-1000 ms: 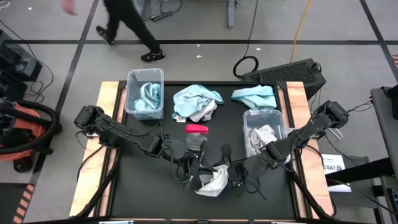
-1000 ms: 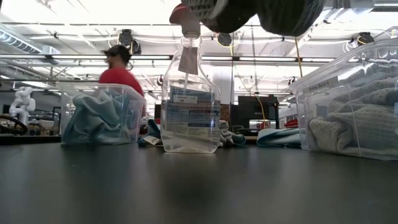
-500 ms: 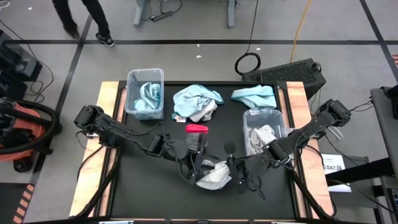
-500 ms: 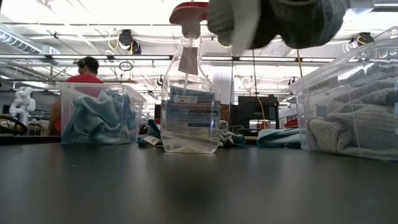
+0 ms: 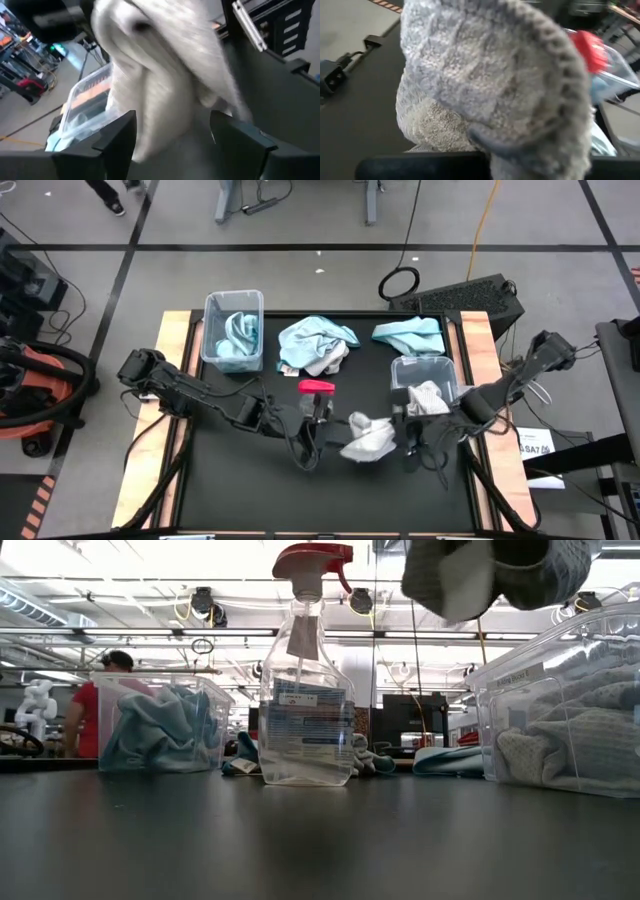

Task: Sort microfiber towel by color & place in baskets
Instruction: Put the bottom gray towel into the right transparent bin

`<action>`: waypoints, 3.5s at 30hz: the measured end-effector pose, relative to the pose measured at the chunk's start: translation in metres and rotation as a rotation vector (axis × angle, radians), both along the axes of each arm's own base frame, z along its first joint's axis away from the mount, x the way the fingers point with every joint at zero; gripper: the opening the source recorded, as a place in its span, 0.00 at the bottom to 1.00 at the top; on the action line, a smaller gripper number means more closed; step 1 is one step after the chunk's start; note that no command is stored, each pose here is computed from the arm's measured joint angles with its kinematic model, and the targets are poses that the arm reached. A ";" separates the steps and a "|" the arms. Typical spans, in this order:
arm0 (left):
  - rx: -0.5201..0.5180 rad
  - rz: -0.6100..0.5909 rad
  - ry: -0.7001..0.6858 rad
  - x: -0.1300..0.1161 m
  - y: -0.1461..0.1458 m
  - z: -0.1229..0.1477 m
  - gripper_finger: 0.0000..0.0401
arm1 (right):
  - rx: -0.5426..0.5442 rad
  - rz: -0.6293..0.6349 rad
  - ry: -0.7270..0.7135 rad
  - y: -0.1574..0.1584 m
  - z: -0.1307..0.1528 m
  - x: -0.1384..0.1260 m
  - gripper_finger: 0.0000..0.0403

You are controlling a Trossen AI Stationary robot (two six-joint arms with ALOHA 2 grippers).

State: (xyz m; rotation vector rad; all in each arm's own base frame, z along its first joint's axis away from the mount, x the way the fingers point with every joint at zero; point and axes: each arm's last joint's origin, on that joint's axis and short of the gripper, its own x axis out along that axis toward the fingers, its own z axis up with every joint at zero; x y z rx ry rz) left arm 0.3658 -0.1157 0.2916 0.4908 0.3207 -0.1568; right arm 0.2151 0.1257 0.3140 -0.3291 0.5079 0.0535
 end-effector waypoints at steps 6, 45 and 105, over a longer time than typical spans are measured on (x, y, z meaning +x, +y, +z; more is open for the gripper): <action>-0.007 0.015 0.042 -0.002 -0.001 -0.004 0.64 | -0.009 -0.091 0.004 -0.016 0.012 -0.029 0.04; -0.140 0.155 0.564 -0.033 0.002 -0.044 0.64 | 0.119 -0.341 0.356 -0.072 0.005 -0.112 0.04; -0.060 0.500 0.650 -0.082 0.117 -0.021 0.64 | 0.198 -0.542 0.756 -0.062 -0.106 -0.067 0.08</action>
